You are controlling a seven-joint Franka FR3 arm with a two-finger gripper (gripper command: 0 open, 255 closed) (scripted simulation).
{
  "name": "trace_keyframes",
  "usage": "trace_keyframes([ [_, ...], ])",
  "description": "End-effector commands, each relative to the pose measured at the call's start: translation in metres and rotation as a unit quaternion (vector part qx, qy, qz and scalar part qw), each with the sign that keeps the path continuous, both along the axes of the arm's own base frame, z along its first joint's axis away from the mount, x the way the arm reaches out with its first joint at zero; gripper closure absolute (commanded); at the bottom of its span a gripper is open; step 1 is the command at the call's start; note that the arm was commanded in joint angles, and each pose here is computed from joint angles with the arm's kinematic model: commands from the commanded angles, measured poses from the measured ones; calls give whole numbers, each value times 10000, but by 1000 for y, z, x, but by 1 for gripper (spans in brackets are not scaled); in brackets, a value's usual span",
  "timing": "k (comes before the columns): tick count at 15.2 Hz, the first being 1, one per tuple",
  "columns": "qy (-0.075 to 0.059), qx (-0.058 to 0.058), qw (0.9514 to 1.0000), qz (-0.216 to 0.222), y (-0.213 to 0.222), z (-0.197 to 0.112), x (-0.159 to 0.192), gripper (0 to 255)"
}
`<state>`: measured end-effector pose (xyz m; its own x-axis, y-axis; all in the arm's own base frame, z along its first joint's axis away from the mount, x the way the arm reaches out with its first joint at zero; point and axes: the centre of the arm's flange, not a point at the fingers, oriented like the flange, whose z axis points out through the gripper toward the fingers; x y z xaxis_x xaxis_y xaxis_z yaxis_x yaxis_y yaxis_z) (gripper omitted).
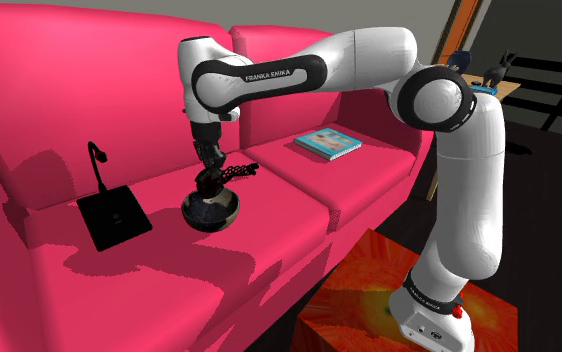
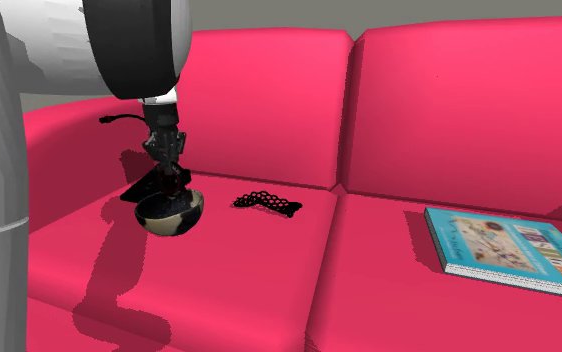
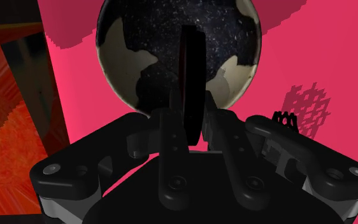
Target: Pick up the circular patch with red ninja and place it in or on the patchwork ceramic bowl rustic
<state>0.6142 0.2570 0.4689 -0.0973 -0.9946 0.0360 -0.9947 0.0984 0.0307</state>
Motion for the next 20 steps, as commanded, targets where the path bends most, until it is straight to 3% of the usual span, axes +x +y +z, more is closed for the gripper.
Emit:
trace_keyframes([
  [1,-1,0,10000,0,0,0,0,255],
  [2,-1,0,10000,0,0,0,0,255],
  [3,-1,0,10000,0,0,0,0,0],
  [8,-1,0,10000,0,0,0,0,0],
  [12,-1,0,10000,0,2,50,2,0],
  [20,-1,0,10000,0,2,50,2,0],
])
